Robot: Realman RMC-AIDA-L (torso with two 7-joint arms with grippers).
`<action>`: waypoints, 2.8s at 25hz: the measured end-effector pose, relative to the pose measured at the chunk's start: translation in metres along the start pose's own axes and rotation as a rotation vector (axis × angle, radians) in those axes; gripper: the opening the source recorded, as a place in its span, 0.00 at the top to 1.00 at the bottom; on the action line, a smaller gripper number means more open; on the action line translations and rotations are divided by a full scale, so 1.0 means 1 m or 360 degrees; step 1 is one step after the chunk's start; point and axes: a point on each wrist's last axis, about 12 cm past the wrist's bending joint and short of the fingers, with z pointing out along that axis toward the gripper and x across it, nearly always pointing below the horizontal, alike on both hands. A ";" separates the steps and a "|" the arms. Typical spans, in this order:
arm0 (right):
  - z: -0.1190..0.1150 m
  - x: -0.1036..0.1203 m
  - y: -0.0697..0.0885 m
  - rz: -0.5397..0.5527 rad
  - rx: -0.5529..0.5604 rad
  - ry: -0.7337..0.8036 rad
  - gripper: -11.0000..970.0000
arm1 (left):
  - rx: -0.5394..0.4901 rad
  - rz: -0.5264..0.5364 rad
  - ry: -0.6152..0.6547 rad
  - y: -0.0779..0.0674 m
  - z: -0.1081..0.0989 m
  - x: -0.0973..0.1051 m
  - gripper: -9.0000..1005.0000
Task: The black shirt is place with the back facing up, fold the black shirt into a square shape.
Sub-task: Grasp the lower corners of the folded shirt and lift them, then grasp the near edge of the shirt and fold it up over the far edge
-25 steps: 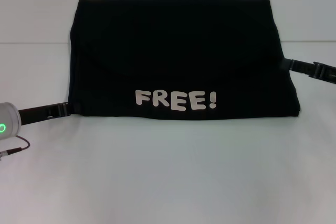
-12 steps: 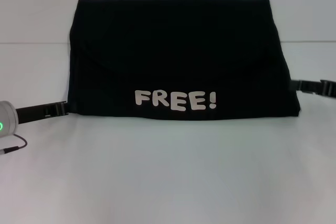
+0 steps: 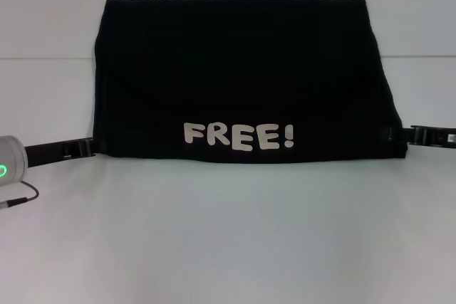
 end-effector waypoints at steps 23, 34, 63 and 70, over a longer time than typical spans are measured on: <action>0.003 0.015 0.007 -0.0077 -0.0077 0.0091 0.84 | 0.0006 -0.0010 -0.0003 0.002 -0.003 0.000 0.93; -0.054 0.049 -0.014 -0.0130 -0.0366 0.0065 0.95 | 0.0375 -0.0238 0.0015 0.010 -0.080 0.036 0.92; -0.128 0.114 -0.020 -0.0279 -0.0701 0.0087 0.95 | 0.0736 -0.0359 0.0221 0.003 -0.139 0.090 0.90; -0.099 0.054 -0.019 -0.0398 -0.0559 -0.0082 0.95 | 0.0668 -0.0288 0.0112 0.000 -0.079 0.008 0.90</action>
